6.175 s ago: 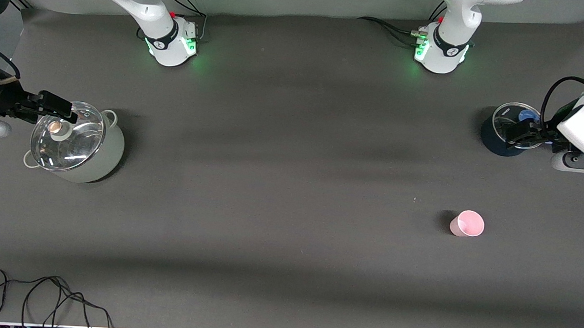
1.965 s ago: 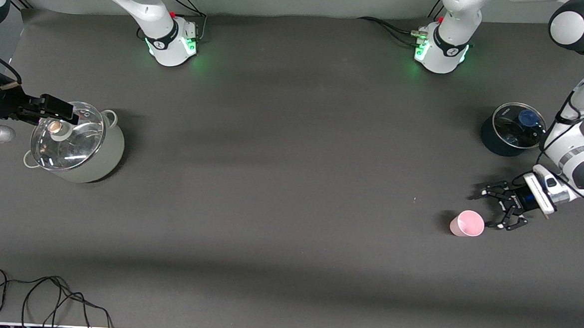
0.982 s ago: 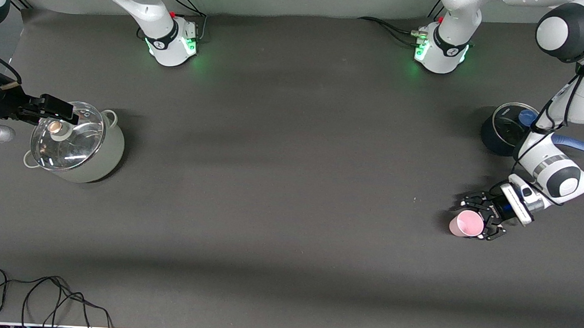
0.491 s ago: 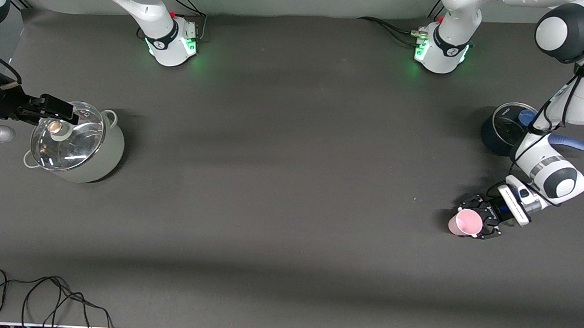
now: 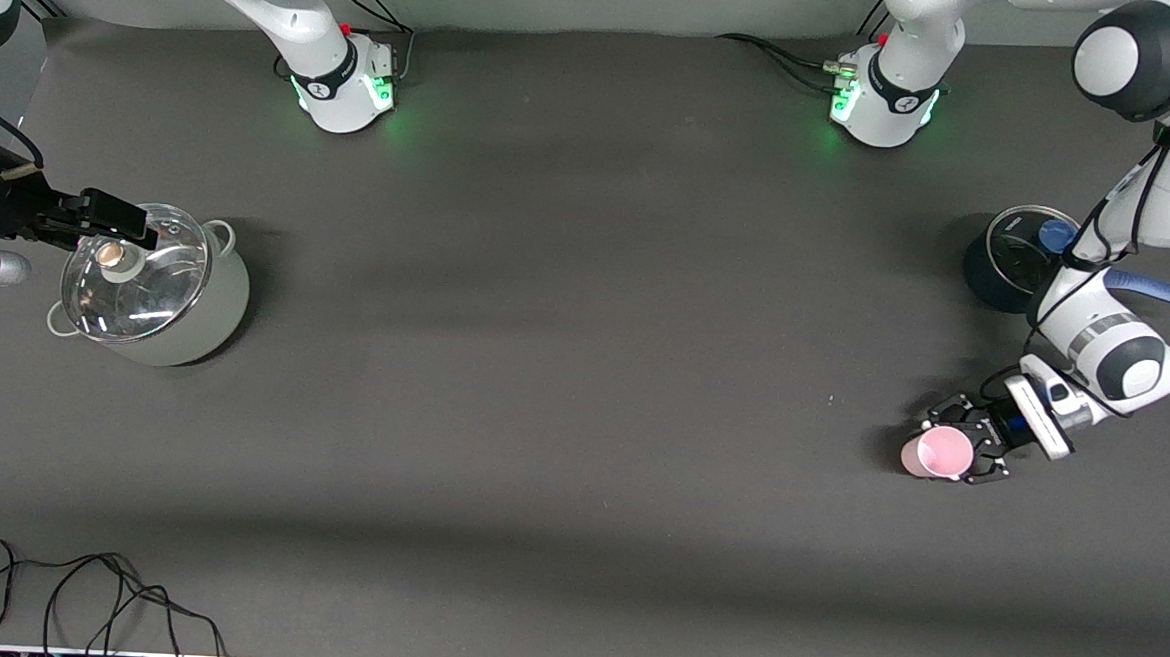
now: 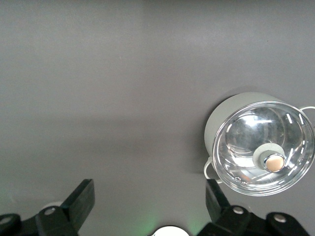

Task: Transfer pink cup from left to right arm
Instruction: 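Close the left gripper around the pink cup and lift it, then carry the pink cup with the left gripper toward the table middle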

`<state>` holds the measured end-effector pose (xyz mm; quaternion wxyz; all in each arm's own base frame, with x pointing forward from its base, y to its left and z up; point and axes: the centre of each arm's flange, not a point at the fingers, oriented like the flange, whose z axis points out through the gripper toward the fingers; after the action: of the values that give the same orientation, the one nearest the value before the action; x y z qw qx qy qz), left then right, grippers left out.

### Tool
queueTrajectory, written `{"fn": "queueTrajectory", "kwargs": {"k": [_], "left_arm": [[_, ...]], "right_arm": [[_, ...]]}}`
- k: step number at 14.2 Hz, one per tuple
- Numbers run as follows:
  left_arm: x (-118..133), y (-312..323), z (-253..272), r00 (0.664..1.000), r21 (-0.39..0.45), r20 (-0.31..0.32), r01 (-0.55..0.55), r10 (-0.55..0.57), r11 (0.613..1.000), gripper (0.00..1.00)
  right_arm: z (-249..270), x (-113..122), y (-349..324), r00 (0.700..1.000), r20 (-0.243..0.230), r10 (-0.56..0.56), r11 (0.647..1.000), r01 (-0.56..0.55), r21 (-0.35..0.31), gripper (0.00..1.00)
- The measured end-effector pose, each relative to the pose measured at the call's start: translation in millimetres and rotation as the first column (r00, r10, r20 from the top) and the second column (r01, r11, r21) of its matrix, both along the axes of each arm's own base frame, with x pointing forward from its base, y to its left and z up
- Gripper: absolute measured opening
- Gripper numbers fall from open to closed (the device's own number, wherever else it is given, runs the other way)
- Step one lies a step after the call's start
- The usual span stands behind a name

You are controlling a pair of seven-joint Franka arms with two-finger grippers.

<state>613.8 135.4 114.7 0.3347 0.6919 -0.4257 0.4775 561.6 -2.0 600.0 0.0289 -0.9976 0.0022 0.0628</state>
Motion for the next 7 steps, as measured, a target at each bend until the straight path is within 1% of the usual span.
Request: {"fn": "queueTrajectory", "kwargs": {"k": [2, 4, 6, 7], "left_arm": [[14.8, -22.1, 45.5, 0.999, -0.016, -0.034, 0.009, -0.009, 1.000, 0.65], [24.7, -59.4, 93.3, 0.995, -0.030, -0.098, 0.016, -0.019, 0.999, 0.65], [26.7, -102.6, 140.5, 0.987, -0.025, -0.157, 0.015, -0.019, 1.000, 0.65], [23.8, -124.8, 162.8, 0.984, -0.034, -0.174, 0.021, -0.027, 0.999, 0.65]], "right_arm": [[0.0, 0.0, 0.0, 1.000, 0.000, 0.000, 1.000, 0.000, 0.000, 1.00], [0.0, 0.0, 0.0, 1.000, 0.000, 0.000, 1.000, 0.000, 0.000, 1.00], [-0.1, 0.0, 0.0, 1.000, 0.000, 0.000, 1.000, 0.000, 0.000, 1.00], [0.0, 0.0, -0.1, 1.000, 0.000, 0.000, 1.000, 0.000, 0.000, 1.00]]}}
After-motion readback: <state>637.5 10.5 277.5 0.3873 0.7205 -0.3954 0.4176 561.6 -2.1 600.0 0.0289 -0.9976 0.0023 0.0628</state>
